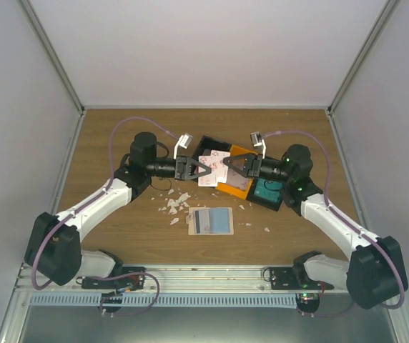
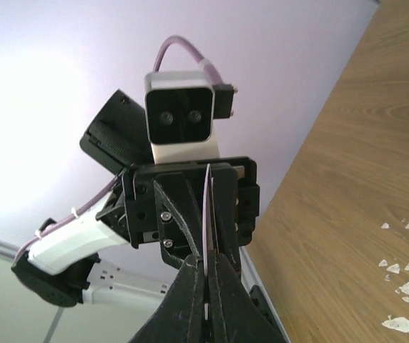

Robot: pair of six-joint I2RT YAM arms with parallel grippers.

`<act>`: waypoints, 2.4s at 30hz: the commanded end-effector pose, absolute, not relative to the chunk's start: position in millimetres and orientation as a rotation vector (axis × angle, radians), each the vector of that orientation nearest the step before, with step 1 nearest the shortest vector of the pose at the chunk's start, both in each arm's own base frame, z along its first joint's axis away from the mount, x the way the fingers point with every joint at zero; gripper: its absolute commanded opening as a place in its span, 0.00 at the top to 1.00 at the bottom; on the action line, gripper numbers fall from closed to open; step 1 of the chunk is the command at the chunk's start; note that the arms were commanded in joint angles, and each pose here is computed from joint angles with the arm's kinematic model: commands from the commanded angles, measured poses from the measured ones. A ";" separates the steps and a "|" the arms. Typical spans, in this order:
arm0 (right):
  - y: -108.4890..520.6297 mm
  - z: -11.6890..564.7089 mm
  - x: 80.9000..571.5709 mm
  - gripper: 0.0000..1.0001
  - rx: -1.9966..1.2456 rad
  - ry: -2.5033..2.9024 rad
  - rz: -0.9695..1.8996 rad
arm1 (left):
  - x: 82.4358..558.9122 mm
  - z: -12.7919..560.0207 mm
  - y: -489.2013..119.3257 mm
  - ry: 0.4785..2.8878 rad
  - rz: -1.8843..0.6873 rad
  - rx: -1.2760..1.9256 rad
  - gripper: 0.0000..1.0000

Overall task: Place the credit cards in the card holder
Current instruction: Pick up the credit card from the storage box, then insert the credit card into the card holder.

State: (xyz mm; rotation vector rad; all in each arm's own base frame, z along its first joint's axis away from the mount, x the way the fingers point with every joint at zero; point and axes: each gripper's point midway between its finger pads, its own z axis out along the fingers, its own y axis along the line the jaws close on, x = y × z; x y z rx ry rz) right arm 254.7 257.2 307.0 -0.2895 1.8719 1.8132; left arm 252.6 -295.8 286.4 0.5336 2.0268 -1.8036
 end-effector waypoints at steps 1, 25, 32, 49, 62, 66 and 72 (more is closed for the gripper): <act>245.0 319.9 263.0 0.99 -0.239 1.862 1.810 | 260.3 268.3 -289.0 2.072 -1.796 0.468 0.89; 228.1 149.5 241.7 0.99 -0.248 2.366 1.442 | 216.8 136.5 -250.2 2.409 -1.508 0.195 1.00; 255.8 104.2 227.1 1.00 -0.293 2.514 1.439 | 210.4 99.5 -252.0 2.527 -1.345 0.178 1.00; 263.1 48.8 229.4 1.00 -0.167 2.652 1.328 | 182.6 41.7 -205.8 2.651 -1.064 0.009 1.00; 275.8 33.7 214.3 0.99 -0.063 2.717 1.553 | 178.1 23.2 -204.4 2.720 -1.038 0.005 1.00; 272.7 30.7 213.3 0.99 0.028 2.743 1.541 | 174.9 20.2 -206.3 2.739 -1.055 0.014 1.00; 264.2 18.4 213.0 0.99 0.115 2.783 1.453 | 171.6 27.3 -212.6 2.720 -1.114 0.074 1.00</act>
